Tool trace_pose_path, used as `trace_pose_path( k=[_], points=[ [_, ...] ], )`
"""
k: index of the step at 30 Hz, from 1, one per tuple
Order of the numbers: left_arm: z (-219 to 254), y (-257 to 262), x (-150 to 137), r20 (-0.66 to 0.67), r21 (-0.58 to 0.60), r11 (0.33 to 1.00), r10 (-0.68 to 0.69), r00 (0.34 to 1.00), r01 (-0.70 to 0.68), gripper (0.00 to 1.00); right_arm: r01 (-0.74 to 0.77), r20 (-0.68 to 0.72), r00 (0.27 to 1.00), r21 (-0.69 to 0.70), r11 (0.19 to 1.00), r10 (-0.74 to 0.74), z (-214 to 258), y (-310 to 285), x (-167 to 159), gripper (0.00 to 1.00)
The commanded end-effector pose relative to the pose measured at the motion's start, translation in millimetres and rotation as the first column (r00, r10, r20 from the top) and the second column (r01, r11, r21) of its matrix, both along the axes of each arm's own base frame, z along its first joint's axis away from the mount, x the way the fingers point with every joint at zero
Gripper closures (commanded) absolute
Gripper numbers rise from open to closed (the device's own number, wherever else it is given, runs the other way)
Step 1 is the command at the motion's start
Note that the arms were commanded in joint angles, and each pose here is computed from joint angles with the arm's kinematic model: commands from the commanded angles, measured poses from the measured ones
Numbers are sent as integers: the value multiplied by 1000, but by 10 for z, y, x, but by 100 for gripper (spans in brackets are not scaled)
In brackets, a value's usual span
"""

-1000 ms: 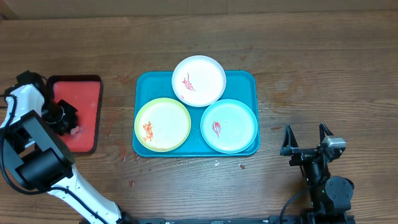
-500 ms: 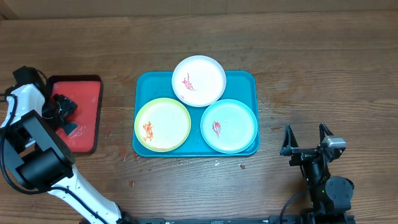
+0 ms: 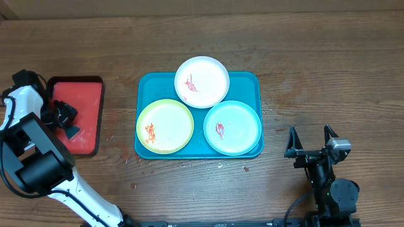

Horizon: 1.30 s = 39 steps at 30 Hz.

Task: Clean dirty plates on tray and stack at the side
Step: 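Lower the left gripper and grasp the green sponge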

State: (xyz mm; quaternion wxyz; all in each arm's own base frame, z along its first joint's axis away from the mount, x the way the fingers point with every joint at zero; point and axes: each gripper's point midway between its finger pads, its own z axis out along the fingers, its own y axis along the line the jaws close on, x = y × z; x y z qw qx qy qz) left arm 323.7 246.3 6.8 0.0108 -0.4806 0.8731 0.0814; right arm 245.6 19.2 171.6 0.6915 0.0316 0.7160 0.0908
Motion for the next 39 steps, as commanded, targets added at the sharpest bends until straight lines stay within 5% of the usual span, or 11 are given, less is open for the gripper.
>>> trace_pose_path(
  k=[1,5,12,17,18,26,28,31,34,38,39],
  points=[
    [-153,-230,-87,-41,-103,995,-9,999,4,0,13,3,1000,-4,1000,-13,-19,-25,4,0],
    [-153,-433,-77,-19,-210,978,-4,1000,0,15,13,3,1000,-4,1000,-13,-19,-25,4,0],
    [-152,-443,-86,-22,-215,977,-4,1000,-1,94,13,3,1000,-4,1000,-13,-19,-25,4,0],
    [-158,-402,-25,2,-199,980,-4,1000,4,87,13,3,1000,-4,1000,-13,-19,-25,4,0],
    [-161,-367,2,12,-182,983,-4,1000,7,4,13,3,1000,-4,1000,-13,-19,-25,4,0],
    [-160,-177,52,19,-87,996,-8,1000,10,0,13,3,1000,-4,1000,-13,-19,-26,4,0],
    [-158,-155,49,16,-75,997,-9,1000,10,6,13,3,1000,-4,1000,-13,-19,-25,4,0],
    [-155,-133,37,8,-62,998,-9,1000,9,48,13,3,1000,-4,1000,-13,-19,-25,4,0],
    [-147,-123,42,9,-58,998,-9,1000,9,58,13,3,1000,-4,1000,-13,-19,-25,4,0],
    [-109,-119,48,6,-59,998,-9,1000,9,96,13,3,1000,-4,1000,-13,-19,-26,4,0],
    [-77,-121,45,3,-62,998,-9,1000,9,96,13,3,1000,-4,1000,-13,-19,-25,4,0]
  ],
)
